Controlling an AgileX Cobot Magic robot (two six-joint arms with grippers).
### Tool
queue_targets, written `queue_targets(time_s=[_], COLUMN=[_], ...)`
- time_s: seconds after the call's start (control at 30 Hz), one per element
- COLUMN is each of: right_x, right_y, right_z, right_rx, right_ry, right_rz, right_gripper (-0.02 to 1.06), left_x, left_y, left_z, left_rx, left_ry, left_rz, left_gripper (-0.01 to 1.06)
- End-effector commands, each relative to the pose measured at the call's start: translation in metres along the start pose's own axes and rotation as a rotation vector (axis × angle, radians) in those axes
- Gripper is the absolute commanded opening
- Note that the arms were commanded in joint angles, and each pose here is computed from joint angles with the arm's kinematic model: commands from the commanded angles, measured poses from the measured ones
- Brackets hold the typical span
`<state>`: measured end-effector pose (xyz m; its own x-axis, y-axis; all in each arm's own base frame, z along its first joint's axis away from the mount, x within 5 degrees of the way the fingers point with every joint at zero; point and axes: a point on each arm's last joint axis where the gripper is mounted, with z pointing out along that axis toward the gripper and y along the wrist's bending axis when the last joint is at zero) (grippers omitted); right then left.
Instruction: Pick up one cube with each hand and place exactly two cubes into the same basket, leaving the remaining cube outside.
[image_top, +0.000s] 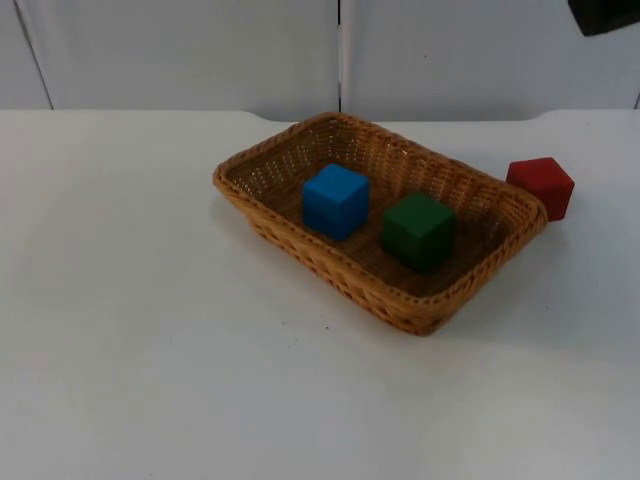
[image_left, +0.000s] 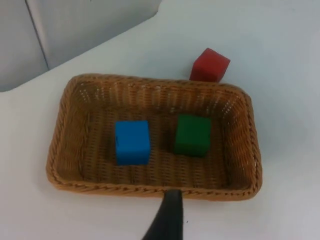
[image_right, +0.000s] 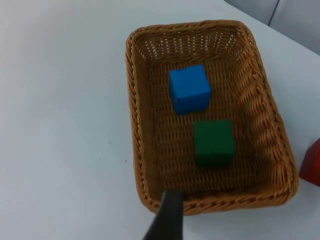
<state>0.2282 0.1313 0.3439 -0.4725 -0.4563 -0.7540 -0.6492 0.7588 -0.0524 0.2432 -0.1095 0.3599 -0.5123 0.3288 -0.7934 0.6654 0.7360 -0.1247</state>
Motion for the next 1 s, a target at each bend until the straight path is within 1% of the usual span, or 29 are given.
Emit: queue_targets(time_s=[0.0, 0.17, 0.37, 0.53, 0.7, 0.73, 0.9, 0.97], right_x=[0.003, 0.013, 0.018, 0.025, 0.036, 0.036, 0.053, 0.057], right_y=[0.001, 0.007, 0.01, 0.016, 0.02, 0.02, 0.026, 0.027], right_z=[-0.01, -0.032, -0.051, -0.075, -0.09, -0.09, -0.104, -0.106], right_rx=[0.008, 0.018, 0.025, 0.024, 0.032, 0.032, 0.038, 0.039], right_ry=[-0.034, -0.08, -0.124, -0.165, -0.209, -0.209, -0.245, -0.249], right_rz=[0.01, 0.004, 0.0, -0.001, 0.005, 0.005, -0.001, -0.002], right_gripper=[0.73, 0.73, 0.73, 0.73, 0.73, 0.73, 0.73, 0.73], left_x=[0.006, 0.025, 0.042, 0.064, 0.076, 0.076, 0.079, 0.08], left_y=[-0.004, -0.014, -0.022, -0.03, -0.038, -0.038, -0.049, -0.052], left_z=[-0.008, -0.025, -0.037, -0.048, -0.061, -0.061, -0.083, -0.087], left_rx=[-0.019, -0.037, -0.053, -0.07, -0.078, -0.078, -0.086, -0.086], left_ry=[-0.025, -0.056, -0.079, -0.106, -0.136, -0.136, -0.207, -0.215], left_rz=[0.005, 0.009, 0.011, 0.006, -0.006, -0.006, 0.003, 0.006], left_gripper=[0.78, 0.78, 0.78, 0.78, 0.78, 0.78, 0.78, 0.78])
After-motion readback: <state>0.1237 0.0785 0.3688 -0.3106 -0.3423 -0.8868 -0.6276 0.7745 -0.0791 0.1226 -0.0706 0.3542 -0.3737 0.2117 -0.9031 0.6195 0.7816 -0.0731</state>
